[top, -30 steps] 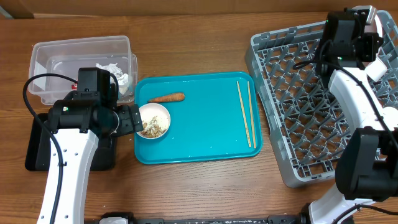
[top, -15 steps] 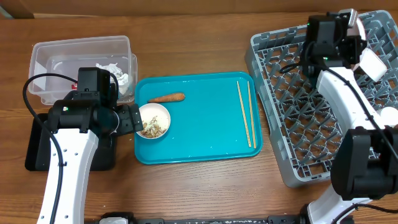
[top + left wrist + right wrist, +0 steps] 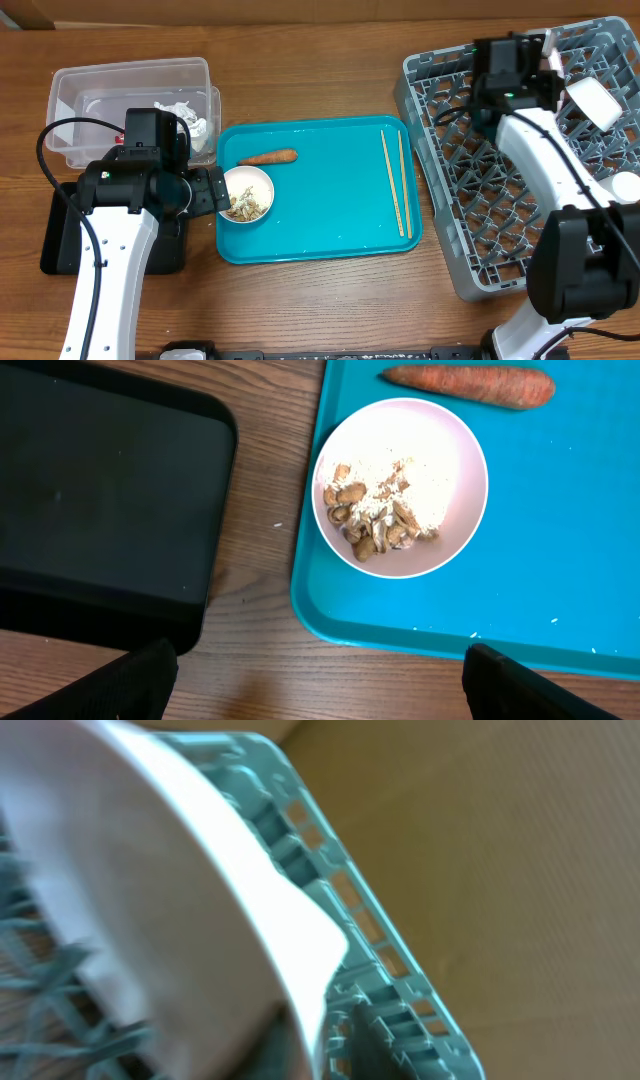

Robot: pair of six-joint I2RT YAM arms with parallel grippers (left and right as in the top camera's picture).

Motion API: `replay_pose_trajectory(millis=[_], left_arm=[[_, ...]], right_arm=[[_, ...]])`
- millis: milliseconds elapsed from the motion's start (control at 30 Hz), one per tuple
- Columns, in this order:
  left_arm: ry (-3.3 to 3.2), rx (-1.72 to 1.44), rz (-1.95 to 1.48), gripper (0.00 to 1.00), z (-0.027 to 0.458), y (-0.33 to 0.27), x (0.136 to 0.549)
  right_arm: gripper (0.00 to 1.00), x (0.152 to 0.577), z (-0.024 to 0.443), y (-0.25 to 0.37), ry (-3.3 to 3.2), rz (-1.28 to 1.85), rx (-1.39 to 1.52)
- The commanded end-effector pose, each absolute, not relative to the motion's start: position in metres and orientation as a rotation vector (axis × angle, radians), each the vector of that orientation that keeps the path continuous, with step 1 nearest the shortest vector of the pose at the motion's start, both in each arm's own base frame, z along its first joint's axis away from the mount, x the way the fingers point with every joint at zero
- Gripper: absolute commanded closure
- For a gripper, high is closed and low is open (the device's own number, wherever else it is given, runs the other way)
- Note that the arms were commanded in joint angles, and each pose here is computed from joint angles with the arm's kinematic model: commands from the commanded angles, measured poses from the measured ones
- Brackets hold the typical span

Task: Sort waste into correct bins and load items into the dishwasher
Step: 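Carry the white plate into the back of the dish rack with right gripper, then move the right gripper to the chopsticks on the tray and grasp them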

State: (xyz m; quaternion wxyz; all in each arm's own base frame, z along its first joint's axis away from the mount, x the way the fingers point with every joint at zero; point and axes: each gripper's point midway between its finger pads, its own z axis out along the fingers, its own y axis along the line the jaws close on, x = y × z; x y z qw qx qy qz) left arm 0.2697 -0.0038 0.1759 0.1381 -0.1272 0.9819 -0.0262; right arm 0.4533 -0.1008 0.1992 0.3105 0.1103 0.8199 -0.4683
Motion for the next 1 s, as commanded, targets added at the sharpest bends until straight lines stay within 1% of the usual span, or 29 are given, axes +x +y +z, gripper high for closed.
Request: replay_pose_trajectory(millis=[0, 67, 100, 233, 300, 467, 600, 733, 800, 867, 967], left_arm=[[2.828, -0.4, -0.091, 0.07, 0.177, -0.004, 0.269], [2.828, -0.4, -0.091, 0.07, 0.177, -0.004, 0.269], [2.829, -0.4, -0.092, 0.07, 0.177, -0.004, 0.269], [2.829, -0.4, -0.091, 0.07, 0.177, -0.004, 0.269], [2.829, -0.4, -0.091, 0.06, 0.177, -0.004, 0.269], [2.829, -0.4, -0.091, 0.06, 0.177, -0.004, 0.269], [2.836, -0.401, -0.09, 0.04, 0.176, -0.004, 0.267], [2.837, -0.401, -0.091, 0.02, 0.176, -0.004, 0.267], [2.835, -0.401, -0.096, 0.02, 0.176, -0.005, 0.268], [2.833, -0.401, -0.097, 0.02, 0.177, -0.005, 0.268], [2.836, -0.401, -0.096, 0.0, 0.176, -0.005, 0.267]], right_arm=[[0.43, 0.46, 0.199, -0.078, 2.162, -1.193, 0.247], [0.33, 0.457, 0.196, -0.072, 2.182, -1.201, 0.216], [0.3, 0.454, 0.194, -0.071, 2.198, -1.21, 0.197], [0.24, 0.444, 0.187, -0.067, 2.227, -1.189, 0.238], [0.24, 0.439, 0.179, -0.059, 2.282, -1.113, 0.229], [0.22, 0.431, 0.173, -0.023, 2.409, -0.761, 0.217], [0.21, 0.419, 0.195, 0.018, 2.462, -0.373, 0.15], [0.2, 0.397, 0.224, 0.078, 2.472, 0.12, 0.009], [0.2, 0.387, 0.232, 0.101, 2.474, 0.299, -0.055], [0.2, 0.379, 0.228, 0.112, 2.504, 0.373, -0.087], [0.2, 0.37, 0.21, 0.12, 2.586, 0.374, -0.111]])
